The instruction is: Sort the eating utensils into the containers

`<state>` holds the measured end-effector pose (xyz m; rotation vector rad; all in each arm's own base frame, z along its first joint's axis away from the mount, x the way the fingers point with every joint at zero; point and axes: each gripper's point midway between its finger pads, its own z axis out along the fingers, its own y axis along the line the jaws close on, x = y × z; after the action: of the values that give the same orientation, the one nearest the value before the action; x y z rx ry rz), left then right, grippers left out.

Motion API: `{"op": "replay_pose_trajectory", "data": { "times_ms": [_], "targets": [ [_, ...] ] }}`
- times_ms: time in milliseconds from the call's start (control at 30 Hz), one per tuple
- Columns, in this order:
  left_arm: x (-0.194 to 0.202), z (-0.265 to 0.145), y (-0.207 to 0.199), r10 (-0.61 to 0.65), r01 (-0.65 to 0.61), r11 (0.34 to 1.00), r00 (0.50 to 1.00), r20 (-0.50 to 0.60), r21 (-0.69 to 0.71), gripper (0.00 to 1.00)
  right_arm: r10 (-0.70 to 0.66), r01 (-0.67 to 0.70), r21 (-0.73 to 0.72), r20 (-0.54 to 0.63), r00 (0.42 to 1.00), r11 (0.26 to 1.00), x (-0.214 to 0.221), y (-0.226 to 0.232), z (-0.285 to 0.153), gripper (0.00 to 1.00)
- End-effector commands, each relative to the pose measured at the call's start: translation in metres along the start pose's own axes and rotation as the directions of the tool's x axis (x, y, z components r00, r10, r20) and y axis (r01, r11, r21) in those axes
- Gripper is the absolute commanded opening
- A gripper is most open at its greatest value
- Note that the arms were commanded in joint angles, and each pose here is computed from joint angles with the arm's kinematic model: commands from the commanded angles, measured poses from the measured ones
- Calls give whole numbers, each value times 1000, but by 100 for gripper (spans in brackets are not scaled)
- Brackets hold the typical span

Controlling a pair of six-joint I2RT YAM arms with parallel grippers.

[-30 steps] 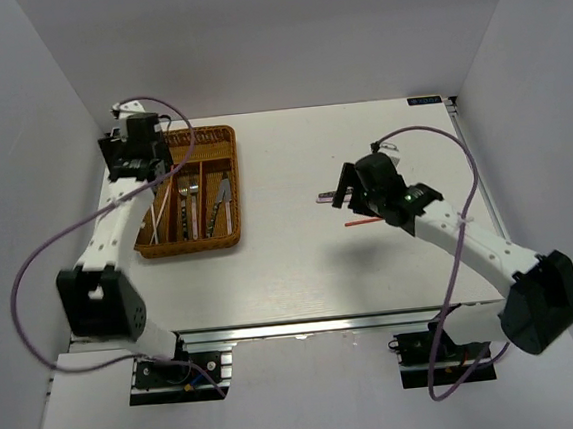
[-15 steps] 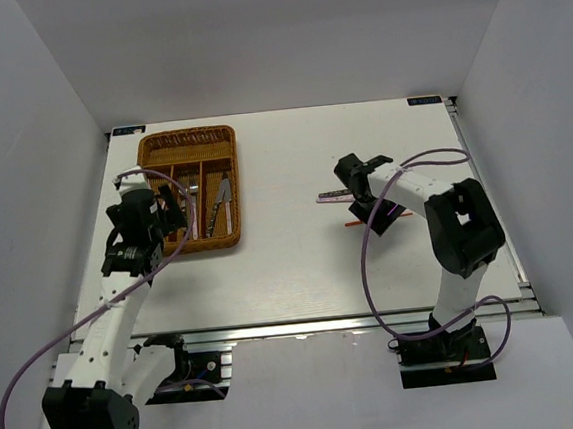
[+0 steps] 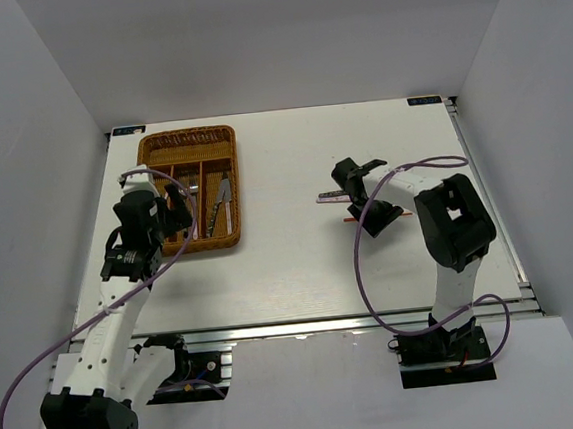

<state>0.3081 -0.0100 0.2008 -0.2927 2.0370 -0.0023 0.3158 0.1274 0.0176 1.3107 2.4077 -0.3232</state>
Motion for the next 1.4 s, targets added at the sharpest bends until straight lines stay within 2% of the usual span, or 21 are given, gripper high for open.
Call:
{"op": "replay_pose_trajectory", "data": {
  "times_ms": [0, 367, 600, 833, 867, 933, 967, 1000, 1033, 1133, 1267, 1367],
  "targets": [
    [1, -1, -7, -6, 6, 999, 1000, 3, 36, 98, 56, -55, -16, 32, 998, 998, -7, -1, 4, 64],
    [6, 3, -8, 4, -3, 999, 1000, -21, 36, 98, 102, -95, -131, 48, 994, 987, -23, 6, -21, 63],
    [8, 4, -8, 7, -6, 999, 1000, -30, 38, 98, 84, -82, -52, 31, 996, 995, -19, 23, -4, 64],
    [11, 6, -9, 10, -8, 999, 999, -39, 43, 98, 85, -85, 16, -16, 996, 996, -12, 17, 14, 62],
    [10, 5, -9, 9, -8, 999, 999, -36, 39, 98, 86, -86, 28, -19, 996, 996, -11, 12, 14, 59],
    [10, 5, -9, 9, -8, 999, 999, -36, 38, 98, 104, -101, 73, -39, 994, 992, -3, -4, 19, 43],
    [10, 6, -8, 12, -10, 999, 999, -38, 37, 98, 119, -114, 92, -53, 991, 989, 1, -11, 21, 31],
    [11, 6, -8, 12, -11, 999, 999, -40, 37, 98, 151, -144, 94, -70, 986, 985, 4, -15, 20, 5],
    [10, 6, -8, 11, -10, 999, 999, -40, 35, 98, 153, -145, 89, -102, 983, 985, 11, -18, 20, 0],
    [12, 6, -7, 13, -12, 999, 999, -44, 31, 98, 148, -144, 37, -172, 974, 989, 23, -23, 32, 0],
    [12, 5, -8, 14, -12, 999, 999, -40, 34, 98, 146, -132, 84, -199, 969, 988, 29, -47, 40, 0],
    [13, 4, -15, 12, -8, 998, 999, -53, 70, 98, 151, -146, 41, -197, 969, 988, 25, -52, 28, 0]
  ]
}}
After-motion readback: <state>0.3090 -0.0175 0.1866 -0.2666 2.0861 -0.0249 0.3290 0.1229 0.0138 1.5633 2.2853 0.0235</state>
